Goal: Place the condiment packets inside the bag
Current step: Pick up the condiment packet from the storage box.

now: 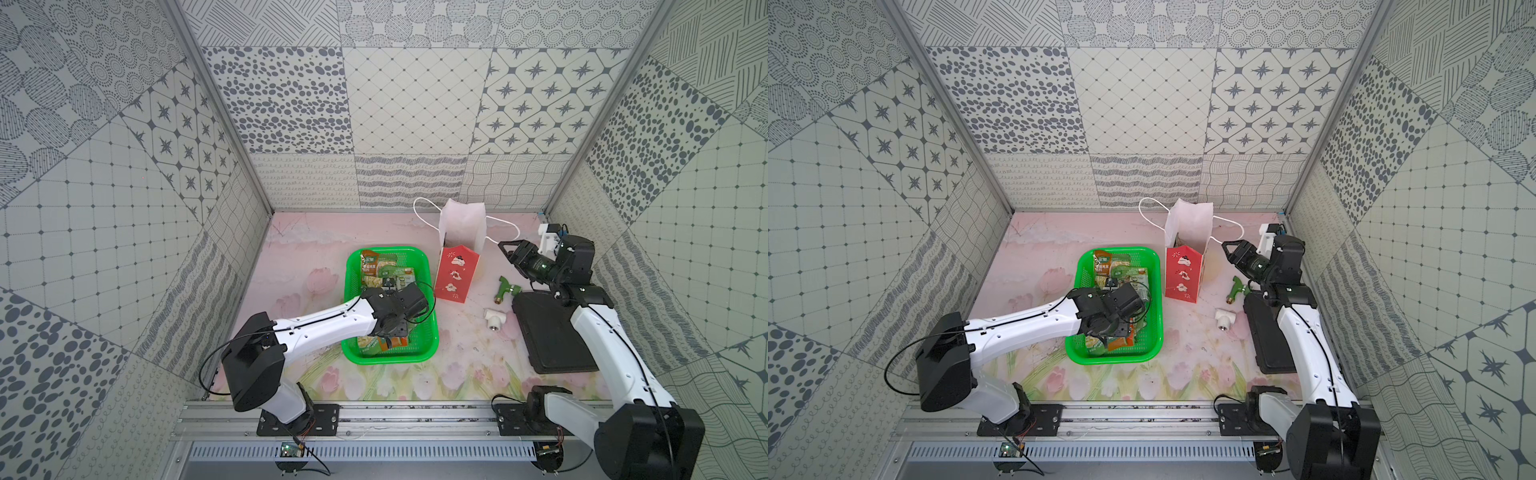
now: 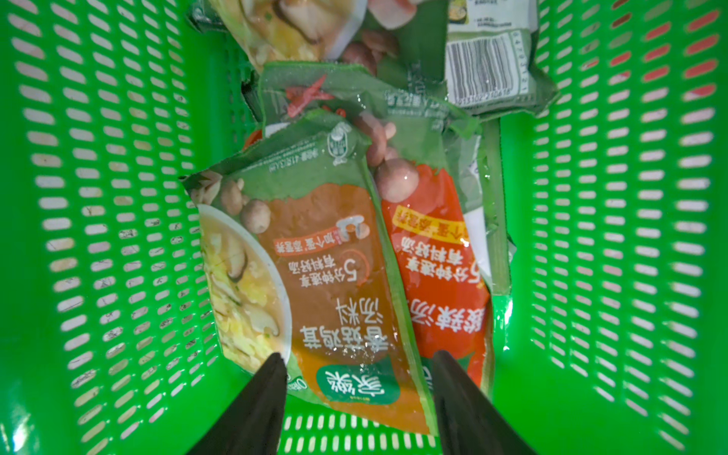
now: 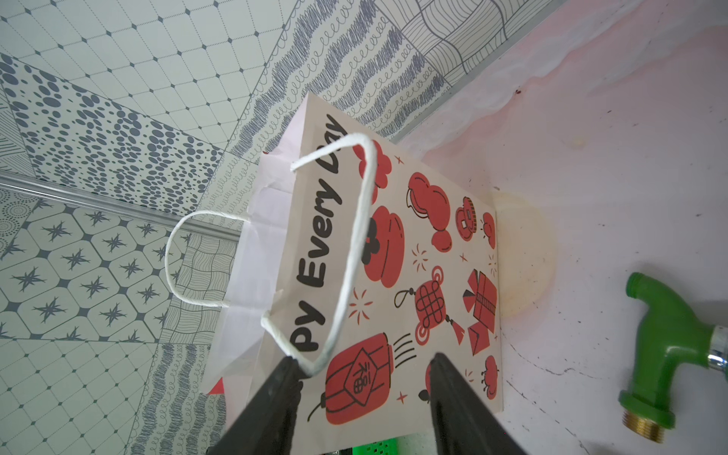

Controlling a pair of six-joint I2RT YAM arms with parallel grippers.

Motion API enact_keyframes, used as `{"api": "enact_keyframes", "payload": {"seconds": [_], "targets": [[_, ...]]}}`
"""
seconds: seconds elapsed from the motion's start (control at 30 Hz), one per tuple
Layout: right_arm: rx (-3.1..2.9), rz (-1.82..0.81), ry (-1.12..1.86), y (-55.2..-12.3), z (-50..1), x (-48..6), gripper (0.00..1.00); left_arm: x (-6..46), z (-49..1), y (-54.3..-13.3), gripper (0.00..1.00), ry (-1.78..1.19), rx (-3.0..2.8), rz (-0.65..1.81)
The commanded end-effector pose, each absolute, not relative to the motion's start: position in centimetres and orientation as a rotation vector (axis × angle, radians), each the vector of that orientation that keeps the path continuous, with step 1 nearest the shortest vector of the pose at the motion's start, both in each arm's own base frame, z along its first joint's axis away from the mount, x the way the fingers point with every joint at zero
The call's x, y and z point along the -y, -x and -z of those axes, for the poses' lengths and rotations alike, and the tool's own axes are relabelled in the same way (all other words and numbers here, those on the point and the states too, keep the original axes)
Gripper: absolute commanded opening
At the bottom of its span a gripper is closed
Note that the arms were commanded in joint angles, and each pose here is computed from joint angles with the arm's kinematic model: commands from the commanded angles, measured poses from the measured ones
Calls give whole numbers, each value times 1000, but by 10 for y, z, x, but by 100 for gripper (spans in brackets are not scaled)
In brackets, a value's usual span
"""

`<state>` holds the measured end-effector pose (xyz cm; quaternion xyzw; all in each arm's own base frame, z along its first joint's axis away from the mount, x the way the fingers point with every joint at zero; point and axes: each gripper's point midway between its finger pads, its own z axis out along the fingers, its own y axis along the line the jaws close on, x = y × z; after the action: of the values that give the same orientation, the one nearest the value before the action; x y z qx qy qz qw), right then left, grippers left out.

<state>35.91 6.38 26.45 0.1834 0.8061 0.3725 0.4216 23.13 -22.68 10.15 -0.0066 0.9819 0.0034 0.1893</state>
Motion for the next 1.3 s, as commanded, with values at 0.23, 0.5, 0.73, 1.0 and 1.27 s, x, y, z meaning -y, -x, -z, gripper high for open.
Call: {"api": "enact_keyframes", "payload": {"seconds": [0.23, 0.5, 0.73, 1.0, 1.27], "targets": [[-1984, -936, -422, -362, -274, -64, 56, 211, -79, -229, 65, 57, -2801, -187], [-1986, -938, -423, -363, -273, -64, 56, 187, -86, -225, 59, 97, -2771, -309], [-1986, -937, -425, -363, -272, -64, 56, 165, -105, -225, 58, 142, -2700, -395], [-1983, -936, -428, -363, -273, -63, 56, 146, -121, -223, 56, 194, -2647, -421], [-1983, -944, -426, -363, -272, -64, 56, 146, -110, -225, 51, 226, -2708, -253]]}}
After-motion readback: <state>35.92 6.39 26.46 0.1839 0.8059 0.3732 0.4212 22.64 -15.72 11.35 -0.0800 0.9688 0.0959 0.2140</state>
